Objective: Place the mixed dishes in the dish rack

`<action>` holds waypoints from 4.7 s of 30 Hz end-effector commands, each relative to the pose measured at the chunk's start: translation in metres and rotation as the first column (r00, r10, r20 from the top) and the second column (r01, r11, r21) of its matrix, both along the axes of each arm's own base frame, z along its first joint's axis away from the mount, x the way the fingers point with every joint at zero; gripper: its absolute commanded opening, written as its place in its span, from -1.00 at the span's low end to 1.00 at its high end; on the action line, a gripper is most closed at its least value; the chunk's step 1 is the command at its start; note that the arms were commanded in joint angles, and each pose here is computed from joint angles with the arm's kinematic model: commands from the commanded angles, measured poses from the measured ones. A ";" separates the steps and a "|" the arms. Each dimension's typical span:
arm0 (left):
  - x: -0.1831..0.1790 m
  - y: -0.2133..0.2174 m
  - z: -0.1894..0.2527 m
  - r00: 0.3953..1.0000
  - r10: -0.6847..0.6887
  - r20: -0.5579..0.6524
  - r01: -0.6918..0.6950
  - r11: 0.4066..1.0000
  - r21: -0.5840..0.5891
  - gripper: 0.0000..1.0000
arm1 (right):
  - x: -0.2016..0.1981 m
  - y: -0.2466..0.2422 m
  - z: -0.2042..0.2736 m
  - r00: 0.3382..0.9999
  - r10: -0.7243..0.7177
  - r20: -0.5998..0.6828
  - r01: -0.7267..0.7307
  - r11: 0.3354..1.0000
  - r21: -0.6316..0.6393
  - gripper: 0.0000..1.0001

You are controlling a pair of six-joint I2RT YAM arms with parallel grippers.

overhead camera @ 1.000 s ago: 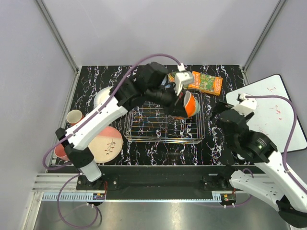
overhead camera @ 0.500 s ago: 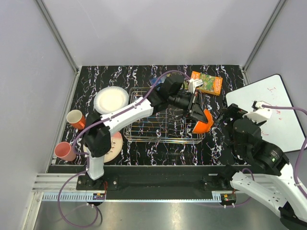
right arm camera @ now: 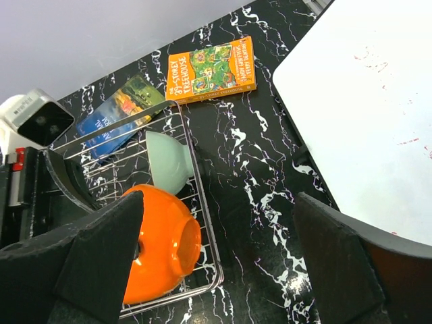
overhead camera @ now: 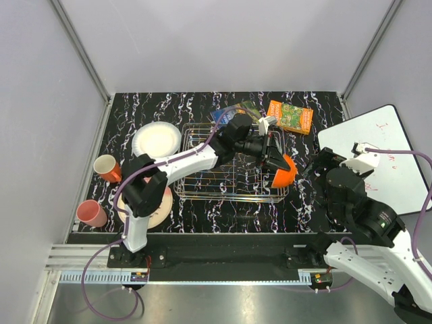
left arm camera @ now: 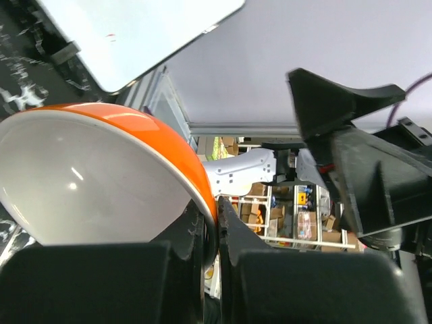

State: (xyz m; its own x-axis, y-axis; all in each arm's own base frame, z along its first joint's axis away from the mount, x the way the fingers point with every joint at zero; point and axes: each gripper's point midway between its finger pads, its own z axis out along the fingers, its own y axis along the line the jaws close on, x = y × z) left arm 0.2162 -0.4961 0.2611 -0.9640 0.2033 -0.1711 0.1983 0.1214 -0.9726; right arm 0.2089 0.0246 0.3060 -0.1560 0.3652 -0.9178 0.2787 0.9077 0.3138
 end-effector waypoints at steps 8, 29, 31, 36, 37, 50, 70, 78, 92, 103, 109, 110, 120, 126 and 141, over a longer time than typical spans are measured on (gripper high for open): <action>0.029 0.032 -0.032 0.996 0.082 0.021 -0.082 0.996 0.042 -1.00 | -0.004 -0.001 0.002 1.000 0.001 0.002 -0.001 0.999 0.039 0.99; 0.019 0.016 -0.037 0.996 0.080 -0.047 -0.081 0.997 -0.014 -0.15 | -0.001 0.003 -0.003 1.000 0.009 -0.018 -0.008 1.000 0.028 0.99; 0.017 0.012 -0.027 0.997 0.073 -0.038 -0.074 0.997 -0.033 -0.10 | -0.002 0.004 -0.002 1.000 0.011 -0.016 -0.010 1.000 0.029 0.99; 0.003 0.007 -0.024 0.999 0.048 -0.023 -0.049 0.999 -0.020 0.30 | 0.000 0.006 0.004 1.000 0.018 -0.015 -0.018 1.000 0.021 0.99; 0.002 0.007 -0.025 0.999 0.047 -0.024 -0.047 0.999 -0.018 0.39 | 0.000 0.007 0.005 1.000 0.021 -0.016 -0.020 1.000 0.024 0.99; 0.031 0.035 0.008 0.974 0.064 0.216 -0.061 0.998 -0.022 0.98 | 0.007 0.023 -0.032 0.989 0.047 -0.142 -0.050 0.999 -0.013 0.99; 0.071 0.140 0.022 0.881 0.146 0.450 -0.194 0.979 0.061 0.98 | 0.027 0.070 -0.097 0.914 0.060 -0.400 -0.086 0.995 -0.048 0.99; 0.164 0.267 0.042 0.653 0.098 0.751 -0.517 0.782 0.348 0.98 | 0.050 0.070 -0.035 0.973 0.058 -0.222 -0.069 0.997 -0.044 0.99; 0.206 0.440 0.007 0.589 -0.088 0.804 -0.752 0.305 0.584 0.53 | 0.042 0.088 -0.057 0.946 0.187 -0.266 -0.197 0.980 -0.012 0.67; 0.121 0.501 -0.073 0.482 -0.533 0.696 -0.736 0.184 0.651 0.64 | 0.038 0.077 -0.057 0.956 0.159 -0.247 -0.170 0.985 -0.026 0.74; 0.118 0.501 -0.086 0.398 -0.618 0.678 -0.743 0.217 0.634 0.65 | 0.037 0.077 -0.060 0.958 0.158 -0.239 -0.165 0.986 -0.008 0.74; 0.119 0.498 -0.091 0.386 -0.623 0.681 -0.741 0.231 0.631 0.65 | 0.036 0.076 -0.060 0.959 0.159 -0.235 -0.164 0.987 -0.003 0.74; 0.125 0.493 -0.140 0.323 -0.731 0.601 -0.665 0.277 0.694 0.67 | 0.035 0.070 -0.055 0.966 0.133 -0.223 -0.139 0.990 -0.008 0.73; 0.138 0.495 -0.162 0.346 -0.739 0.578 -0.648 0.257 0.717 0.65 | 0.039 0.076 -0.058 0.964 0.143 -0.224 -0.147 0.989 0.002 0.72; 0.157 0.481 -0.108 0.491 -0.445 0.748 -0.612 0.434 0.661 0.72 | 0.039 0.077 -0.059 0.961 0.153 -0.230 -0.159 0.987 -0.006 0.71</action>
